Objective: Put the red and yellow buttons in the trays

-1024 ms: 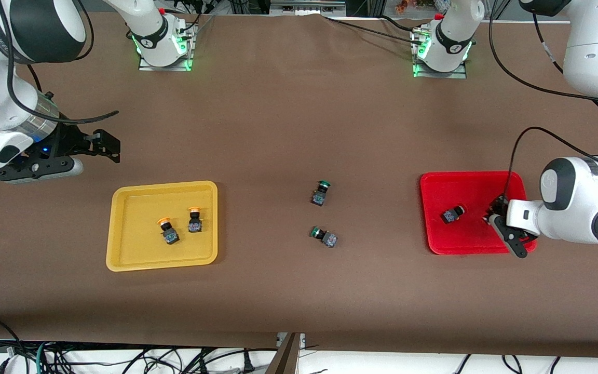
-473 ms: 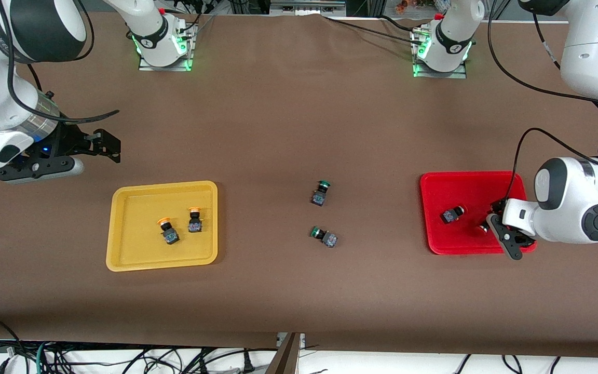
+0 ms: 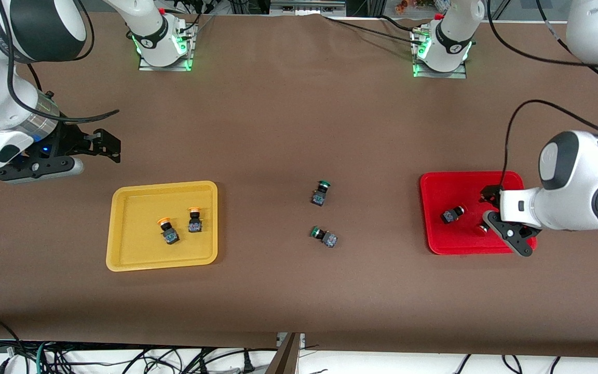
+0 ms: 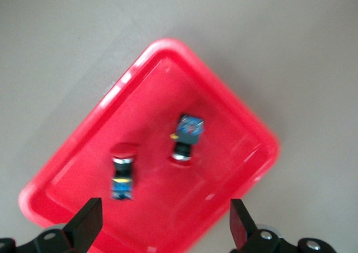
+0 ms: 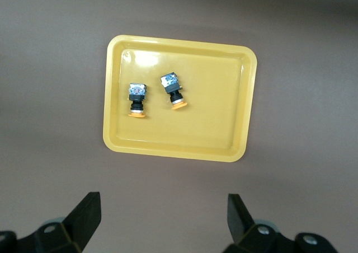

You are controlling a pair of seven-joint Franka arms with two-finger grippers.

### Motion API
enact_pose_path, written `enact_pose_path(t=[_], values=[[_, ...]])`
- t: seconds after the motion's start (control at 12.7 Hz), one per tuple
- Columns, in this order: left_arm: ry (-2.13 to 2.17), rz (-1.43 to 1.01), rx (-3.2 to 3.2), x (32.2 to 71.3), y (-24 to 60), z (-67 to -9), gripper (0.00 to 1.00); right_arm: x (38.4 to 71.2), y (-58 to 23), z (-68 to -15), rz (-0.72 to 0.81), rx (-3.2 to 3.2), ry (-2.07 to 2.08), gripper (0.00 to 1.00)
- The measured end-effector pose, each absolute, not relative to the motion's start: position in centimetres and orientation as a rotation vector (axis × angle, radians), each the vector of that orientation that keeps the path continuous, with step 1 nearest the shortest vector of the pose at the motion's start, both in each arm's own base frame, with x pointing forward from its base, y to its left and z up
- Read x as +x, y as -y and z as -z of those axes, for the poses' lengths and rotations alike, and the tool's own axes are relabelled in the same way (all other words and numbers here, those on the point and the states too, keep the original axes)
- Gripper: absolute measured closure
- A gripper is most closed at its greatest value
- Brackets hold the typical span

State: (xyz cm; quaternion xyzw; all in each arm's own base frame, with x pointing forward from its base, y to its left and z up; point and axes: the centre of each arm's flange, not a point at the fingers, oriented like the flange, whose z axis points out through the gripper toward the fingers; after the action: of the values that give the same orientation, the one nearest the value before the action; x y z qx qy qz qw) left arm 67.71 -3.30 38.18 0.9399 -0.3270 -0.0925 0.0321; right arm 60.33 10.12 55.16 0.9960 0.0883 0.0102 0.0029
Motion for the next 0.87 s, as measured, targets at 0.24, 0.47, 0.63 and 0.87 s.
enact_pose_path(t=[0.24, 0.47, 0.63, 0.87], values=[[0.528, 0.231, 3.073, 66.2, 7.4, -44.0, 0.0, 60.3, -10.1, -55.2, -0.032, 3.123, -0.277, 0.0], [0.188, 0.124, 3.151, 65.5, 7.6, -49.9, 0.0, 60.3, -10.1, -55.2, -0.033, 3.123, -0.277, 0.0], [0.122, 0.076, 3.167, 64.9, 6.7, -54.5, 0.0, 60.3, -10.1, -55.2, -0.033, 3.123, -0.277, 0.0], [0.059, -0.035, 3.232, 62.3, 6.2, -58.7, 0.0, 60.3, -10.2, -55.2, -0.034, 3.124, -0.278, 0.0]])
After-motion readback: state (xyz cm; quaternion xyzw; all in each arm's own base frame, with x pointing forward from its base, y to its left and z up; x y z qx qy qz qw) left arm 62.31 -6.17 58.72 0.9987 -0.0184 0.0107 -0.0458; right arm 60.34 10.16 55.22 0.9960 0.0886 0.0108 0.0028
